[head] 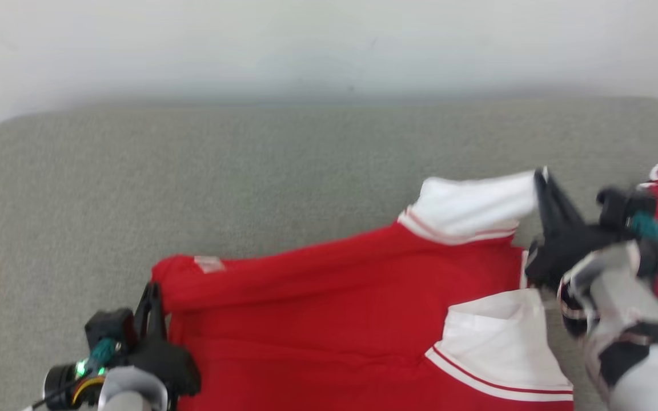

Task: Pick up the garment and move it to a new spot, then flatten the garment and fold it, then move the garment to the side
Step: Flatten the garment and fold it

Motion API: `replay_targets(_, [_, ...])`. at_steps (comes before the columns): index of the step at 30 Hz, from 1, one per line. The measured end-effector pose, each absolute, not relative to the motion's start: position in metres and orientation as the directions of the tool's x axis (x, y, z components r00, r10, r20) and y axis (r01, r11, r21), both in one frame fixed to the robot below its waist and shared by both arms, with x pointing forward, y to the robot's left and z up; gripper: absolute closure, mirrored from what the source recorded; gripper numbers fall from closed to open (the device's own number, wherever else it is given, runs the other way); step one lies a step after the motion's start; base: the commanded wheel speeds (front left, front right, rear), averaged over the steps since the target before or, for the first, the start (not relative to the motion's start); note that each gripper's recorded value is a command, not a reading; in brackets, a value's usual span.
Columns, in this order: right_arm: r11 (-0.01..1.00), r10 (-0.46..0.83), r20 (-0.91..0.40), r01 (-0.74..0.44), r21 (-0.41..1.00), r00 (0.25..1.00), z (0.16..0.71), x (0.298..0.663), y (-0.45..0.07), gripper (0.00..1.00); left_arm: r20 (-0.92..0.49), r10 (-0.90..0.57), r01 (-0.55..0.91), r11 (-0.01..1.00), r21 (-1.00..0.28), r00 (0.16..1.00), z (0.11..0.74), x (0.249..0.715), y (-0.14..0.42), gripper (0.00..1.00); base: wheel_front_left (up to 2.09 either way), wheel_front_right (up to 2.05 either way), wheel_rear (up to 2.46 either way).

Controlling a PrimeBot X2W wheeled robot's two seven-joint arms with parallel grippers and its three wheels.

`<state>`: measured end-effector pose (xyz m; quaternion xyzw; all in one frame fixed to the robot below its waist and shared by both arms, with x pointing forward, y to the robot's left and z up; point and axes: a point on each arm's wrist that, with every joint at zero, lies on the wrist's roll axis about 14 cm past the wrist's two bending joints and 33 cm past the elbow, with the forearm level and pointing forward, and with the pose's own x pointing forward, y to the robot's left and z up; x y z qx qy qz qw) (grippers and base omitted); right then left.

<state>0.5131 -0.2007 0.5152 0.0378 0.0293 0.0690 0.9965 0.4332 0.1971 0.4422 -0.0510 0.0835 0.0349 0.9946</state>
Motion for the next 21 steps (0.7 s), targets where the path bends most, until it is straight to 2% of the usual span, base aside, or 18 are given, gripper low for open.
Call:
replay_targets(12, [0.978,0.071,-0.166,-0.036,0.207,0.984,0.45,0.403,-0.215,1.0,-0.223,0.032,-0.062,0.99,-0.128,0.974,0.423,0.39,0.184,1.0,0.0,0.0,0.0])
replay_targets(21, [0.968,0.018,-0.182,0.028,0.248,0.983,0.438,0.376,-0.219,1.0,-0.229,0.044,-0.08,0.985,-0.151,0.972,0.419,0.374,0.182,1.0,0.0,0.0,0.0])
